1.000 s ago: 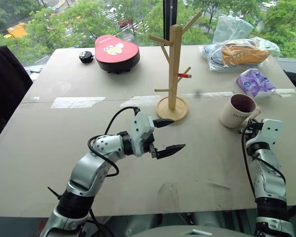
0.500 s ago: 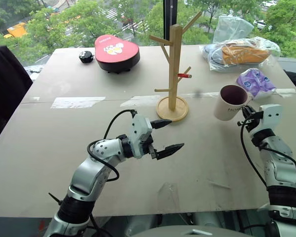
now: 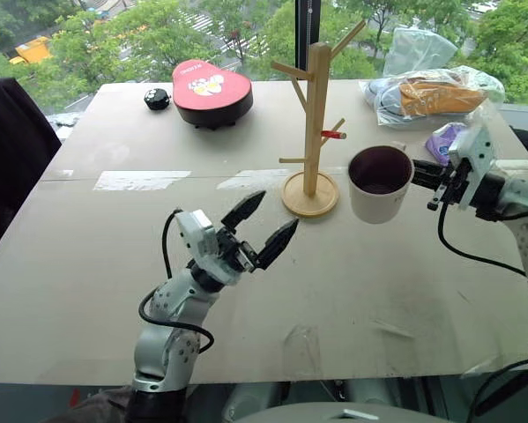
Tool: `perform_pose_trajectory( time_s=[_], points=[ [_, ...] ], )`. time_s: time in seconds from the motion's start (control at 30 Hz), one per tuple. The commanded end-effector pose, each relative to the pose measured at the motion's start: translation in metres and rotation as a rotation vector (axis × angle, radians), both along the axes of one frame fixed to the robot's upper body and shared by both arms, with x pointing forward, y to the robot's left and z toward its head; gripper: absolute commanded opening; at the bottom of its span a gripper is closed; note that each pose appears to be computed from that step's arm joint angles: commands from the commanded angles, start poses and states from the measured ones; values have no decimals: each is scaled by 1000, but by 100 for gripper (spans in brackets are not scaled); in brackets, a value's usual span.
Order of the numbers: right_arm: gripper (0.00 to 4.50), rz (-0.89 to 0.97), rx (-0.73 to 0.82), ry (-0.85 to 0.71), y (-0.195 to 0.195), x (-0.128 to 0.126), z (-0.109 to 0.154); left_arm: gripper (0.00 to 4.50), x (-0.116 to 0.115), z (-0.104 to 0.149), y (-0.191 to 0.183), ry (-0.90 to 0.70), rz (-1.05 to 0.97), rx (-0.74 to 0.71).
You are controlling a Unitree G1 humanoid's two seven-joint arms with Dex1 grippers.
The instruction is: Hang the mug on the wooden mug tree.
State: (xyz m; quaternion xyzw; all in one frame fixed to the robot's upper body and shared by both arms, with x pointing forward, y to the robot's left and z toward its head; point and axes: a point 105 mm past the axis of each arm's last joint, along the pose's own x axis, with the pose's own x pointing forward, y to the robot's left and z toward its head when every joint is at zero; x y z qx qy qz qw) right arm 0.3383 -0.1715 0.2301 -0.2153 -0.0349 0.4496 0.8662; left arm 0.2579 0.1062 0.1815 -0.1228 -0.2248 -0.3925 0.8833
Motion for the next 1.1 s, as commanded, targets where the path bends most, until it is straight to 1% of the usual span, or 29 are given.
perform_pose_trajectory(
  time_s=[0.03,0.13,0.23,0.43,0.47,0.6,0.87,1.1],
  points=[
    [3,79,-57,-46,15,-11,27,450,-1,11,7,-49,41,-75],
    [3,97,-89,-62,28,-16,42,450,-5,5,3,-40,21,-73],
    [3,59,-147,-59,34,-17,46,450,-4,3,3,-41,14,-75],
    [3,3,-182,-49,51,-18,57,450,-3,4,6,-57,1,-64],
    [3,2,-182,-48,54,-18,59,450,-3,5,6,-79,11,-49],
    [3,4,-196,-21,65,-20,58,450,-2,5,9,-79,4,-42],
    [3,-13,-220,-2,64,-20,58,450,-1,6,9,-93,4,-28],
    [3,-75,-214,15,59,-9,60,450,-1,7,8,-100,5,-23]
  ],
)
